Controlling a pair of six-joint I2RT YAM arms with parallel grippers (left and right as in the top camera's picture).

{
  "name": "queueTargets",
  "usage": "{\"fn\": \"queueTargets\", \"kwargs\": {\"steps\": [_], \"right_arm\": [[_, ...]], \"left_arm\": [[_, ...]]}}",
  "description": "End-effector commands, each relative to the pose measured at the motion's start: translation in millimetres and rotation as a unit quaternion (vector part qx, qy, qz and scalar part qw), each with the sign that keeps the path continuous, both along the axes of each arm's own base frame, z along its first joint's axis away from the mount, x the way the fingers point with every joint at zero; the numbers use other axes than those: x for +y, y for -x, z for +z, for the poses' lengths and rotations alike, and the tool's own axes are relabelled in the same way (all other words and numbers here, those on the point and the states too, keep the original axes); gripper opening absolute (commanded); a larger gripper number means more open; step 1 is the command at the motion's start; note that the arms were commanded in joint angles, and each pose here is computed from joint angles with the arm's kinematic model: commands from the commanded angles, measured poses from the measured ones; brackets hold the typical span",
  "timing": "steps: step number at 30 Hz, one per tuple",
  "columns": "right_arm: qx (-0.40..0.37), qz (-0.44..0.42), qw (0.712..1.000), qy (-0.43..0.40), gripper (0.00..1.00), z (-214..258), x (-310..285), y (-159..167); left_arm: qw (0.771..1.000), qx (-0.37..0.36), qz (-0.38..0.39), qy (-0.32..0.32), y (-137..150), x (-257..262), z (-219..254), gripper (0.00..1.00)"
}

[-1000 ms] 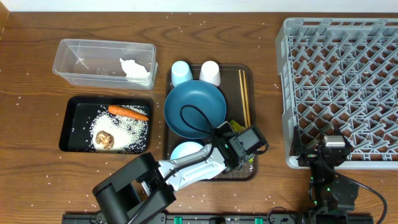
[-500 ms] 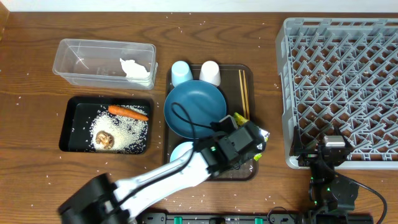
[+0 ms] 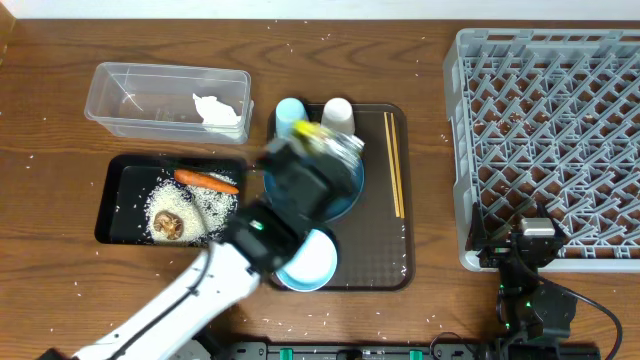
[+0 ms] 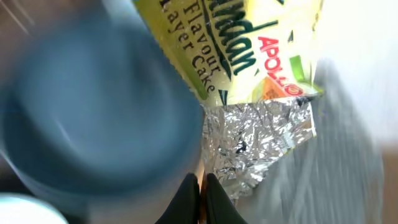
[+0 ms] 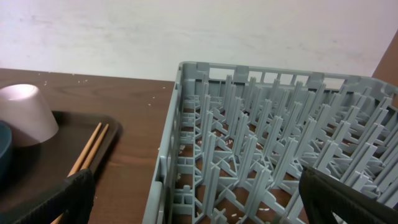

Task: Sort waste into correct bins and load items into the dishwasher rack
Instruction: 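Carry the wrapper left and drop it into the clear container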

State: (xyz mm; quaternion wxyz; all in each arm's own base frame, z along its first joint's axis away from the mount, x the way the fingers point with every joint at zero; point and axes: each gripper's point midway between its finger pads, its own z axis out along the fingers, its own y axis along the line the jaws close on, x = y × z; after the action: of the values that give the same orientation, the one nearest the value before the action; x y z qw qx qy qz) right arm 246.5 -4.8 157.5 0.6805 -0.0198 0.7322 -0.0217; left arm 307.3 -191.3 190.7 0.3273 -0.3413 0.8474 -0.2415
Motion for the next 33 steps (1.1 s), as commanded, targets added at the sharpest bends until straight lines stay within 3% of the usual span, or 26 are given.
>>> {"fn": "queueTargets", "kwargs": {"steps": [1,6,14,18,20,25,26,27,28,30,31,33], "right_arm": [[0.002,0.002,1.0,-0.001,0.99,-1.4,1.4,0.0],[0.002,0.002,1.0,-0.001,0.99,-1.4,1.4,0.0],[0.002,0.002,1.0,-0.001,0.99,-1.4,1.4,0.0],[0.002,0.002,1.0,-0.001,0.99,-1.4,1.4,0.0],[0.002,0.002,1.0,-0.001,0.99,-1.4,1.4,0.0],[0.002,0.002,1.0,-0.001,0.99,-1.4,1.4,0.0],[0.002,0.002,1.0,-0.001,0.99,-1.4,1.4,0.0],[0.002,0.002,1.0,-0.001,0.99,-1.4,1.4,0.0],[0.002,0.002,1.0,-0.001,0.99,-1.4,1.4,0.0],[0.002,0.002,1.0,-0.001,0.99,-1.4,1.4,0.0],[0.002,0.002,1.0,-0.001,0.99,-1.4,1.4,0.0],[0.002,0.002,1.0,-0.001,0.99,-1.4,1.4,0.0]], "left_arm": [[0.984,-0.05,0.142,-0.092,-38.5,91.1,10.3,0.06],[0.963,-0.073,0.241,-0.095,-84.3,177.4,12.8,0.06],[0.962,-0.141,0.226,-0.059,-162.5,252.1,-2.6,0.06],[0.962,-0.123,0.238,-0.049,-174.1,279.9,-36.6,0.08],[0.963,-0.103,0.245,-0.05,-172.6,290.0,-53.5,0.21],[0.965,-0.077,0.246,-0.045,-168.4,296.8,-71.7,0.22],[0.967,-0.077,0.241,-0.041,-169.2,294.6,-71.4,0.28],[0.969,-0.079,0.233,-0.035,-170.5,291.3,-70.9,0.4],[0.971,-0.079,0.225,-0.029,-171.4,287.9,-71.0,0.6],[0.975,-0.08,0.207,-0.014,-173.0,279.8,-70.3,0.8],[0.977,-0.082,0.197,-0.006,-173.9,275.4,-68.9,0.86],[0.981,-0.09,0.172,0.013,-175.0,264.7,-60.6,0.88]]}}
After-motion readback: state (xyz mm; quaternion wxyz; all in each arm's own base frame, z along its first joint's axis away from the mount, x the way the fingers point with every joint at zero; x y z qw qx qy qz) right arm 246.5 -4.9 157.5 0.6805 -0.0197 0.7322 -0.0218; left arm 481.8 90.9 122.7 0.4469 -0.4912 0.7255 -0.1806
